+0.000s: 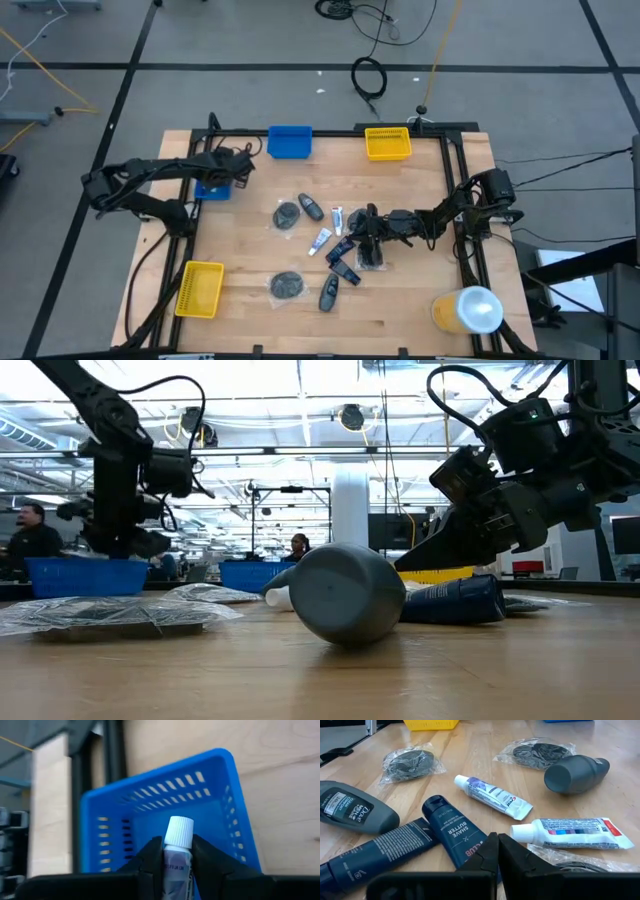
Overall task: Pick & Place Travel size toiletries
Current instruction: Put the white toothpaste into the left blue bin, then put the black hairbrush into the right blue bin
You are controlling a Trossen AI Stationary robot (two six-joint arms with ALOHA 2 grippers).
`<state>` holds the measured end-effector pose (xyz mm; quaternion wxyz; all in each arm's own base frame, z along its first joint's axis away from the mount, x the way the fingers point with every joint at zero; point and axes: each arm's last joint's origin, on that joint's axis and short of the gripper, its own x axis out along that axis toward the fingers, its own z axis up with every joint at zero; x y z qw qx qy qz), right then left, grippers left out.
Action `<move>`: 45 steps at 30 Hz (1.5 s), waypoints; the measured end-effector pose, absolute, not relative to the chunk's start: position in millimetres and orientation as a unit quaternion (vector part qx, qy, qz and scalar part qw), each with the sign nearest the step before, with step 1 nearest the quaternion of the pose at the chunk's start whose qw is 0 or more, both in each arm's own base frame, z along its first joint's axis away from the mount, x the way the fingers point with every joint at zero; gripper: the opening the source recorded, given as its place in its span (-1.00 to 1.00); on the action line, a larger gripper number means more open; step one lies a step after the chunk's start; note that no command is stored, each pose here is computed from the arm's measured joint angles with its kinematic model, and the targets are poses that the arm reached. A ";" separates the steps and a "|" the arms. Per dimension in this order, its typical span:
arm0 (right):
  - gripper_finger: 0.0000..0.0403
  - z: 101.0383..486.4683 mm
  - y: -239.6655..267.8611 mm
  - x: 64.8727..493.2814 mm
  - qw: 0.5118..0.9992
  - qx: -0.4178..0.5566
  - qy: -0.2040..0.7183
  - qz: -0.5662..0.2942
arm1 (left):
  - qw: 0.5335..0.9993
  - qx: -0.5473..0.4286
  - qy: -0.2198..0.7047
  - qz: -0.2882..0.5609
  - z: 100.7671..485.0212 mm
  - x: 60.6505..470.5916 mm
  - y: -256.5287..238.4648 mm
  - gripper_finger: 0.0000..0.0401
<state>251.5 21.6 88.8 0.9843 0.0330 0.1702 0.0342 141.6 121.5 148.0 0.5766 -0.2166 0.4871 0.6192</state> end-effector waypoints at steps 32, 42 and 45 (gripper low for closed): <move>-1.00 88.9 21.5 251.5 0.984 0.033 0.170 0.034 | 0.748 -0.252 0.377 0.485 202.3 169.3 104.4 -0.07; -1.00 88.8 21.6 251.5 0.984 0.033 0.170 0.034 | 0.849 -0.234 0.345 0.326 198.5 212.6 50.5 -0.07; -1.00 88.9 21.6 251.5 0.984 0.033 0.170 0.034 | 0.851 -0.249 0.344 0.310 185.4 221.4 38.5 -0.04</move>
